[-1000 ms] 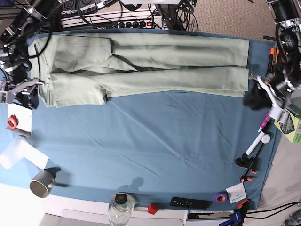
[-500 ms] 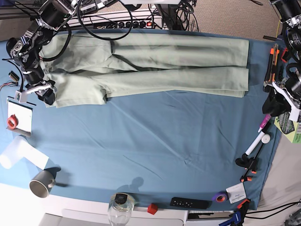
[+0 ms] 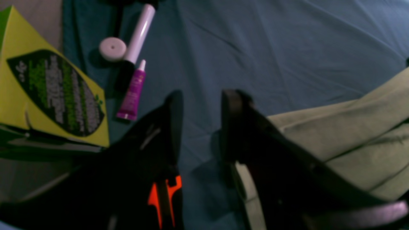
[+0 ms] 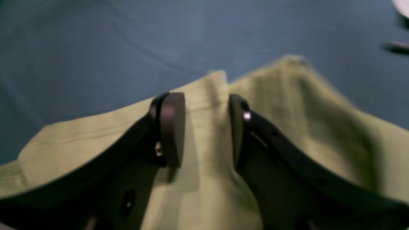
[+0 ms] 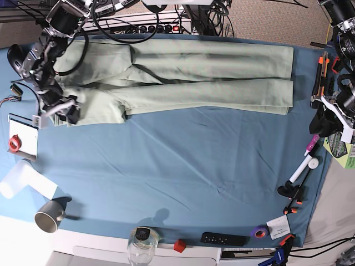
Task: Fold the T-shirt properly
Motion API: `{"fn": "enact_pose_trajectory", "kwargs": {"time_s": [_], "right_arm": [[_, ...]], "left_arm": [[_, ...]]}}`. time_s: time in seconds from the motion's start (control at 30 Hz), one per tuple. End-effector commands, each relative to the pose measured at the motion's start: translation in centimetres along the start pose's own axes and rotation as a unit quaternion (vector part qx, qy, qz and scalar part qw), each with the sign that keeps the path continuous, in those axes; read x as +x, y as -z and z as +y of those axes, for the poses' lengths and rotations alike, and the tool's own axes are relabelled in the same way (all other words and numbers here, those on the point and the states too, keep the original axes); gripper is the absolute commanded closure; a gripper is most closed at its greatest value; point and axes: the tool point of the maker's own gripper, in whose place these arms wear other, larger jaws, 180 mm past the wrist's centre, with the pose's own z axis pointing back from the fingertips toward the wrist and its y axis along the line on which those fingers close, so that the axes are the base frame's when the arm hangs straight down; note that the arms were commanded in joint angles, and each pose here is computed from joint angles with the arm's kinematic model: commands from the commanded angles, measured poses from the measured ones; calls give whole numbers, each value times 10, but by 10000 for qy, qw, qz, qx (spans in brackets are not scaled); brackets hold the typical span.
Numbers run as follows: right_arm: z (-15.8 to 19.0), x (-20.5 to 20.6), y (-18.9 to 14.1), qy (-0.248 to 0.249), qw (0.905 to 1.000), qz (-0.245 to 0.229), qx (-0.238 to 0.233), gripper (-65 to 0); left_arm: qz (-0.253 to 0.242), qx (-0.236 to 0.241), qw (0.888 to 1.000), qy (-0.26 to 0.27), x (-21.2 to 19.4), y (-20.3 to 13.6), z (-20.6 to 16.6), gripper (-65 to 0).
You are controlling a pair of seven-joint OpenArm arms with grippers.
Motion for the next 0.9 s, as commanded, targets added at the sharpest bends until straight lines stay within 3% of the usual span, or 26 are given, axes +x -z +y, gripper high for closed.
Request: {"fn": "enact_pose_trajectory", "kwargs": {"time_s": [0.0,0.27,0.37,0.57,0.87], "right_arm": [[1,23,-1,-163,9994,-298,27,-226],[3,21,1,-170,9995,-258,22,-204],[6,23,0,-146,9994,-309,102,0],[42,39,-15,-77,9936,-647,922,0],[84,32,-71,-829,9875,-678,1155,0]], "left_arm": [[-249,-13,9996,128,17,-4,1,-215],[-249,-13,9996,128,17,-4,1,-215],[-249,-13,9996,128,17,-4,1,-215],[-247,-10,9996,129,17,-4,1,-215],[-249,-12,9996,124,17,-4,1,-215]]}}
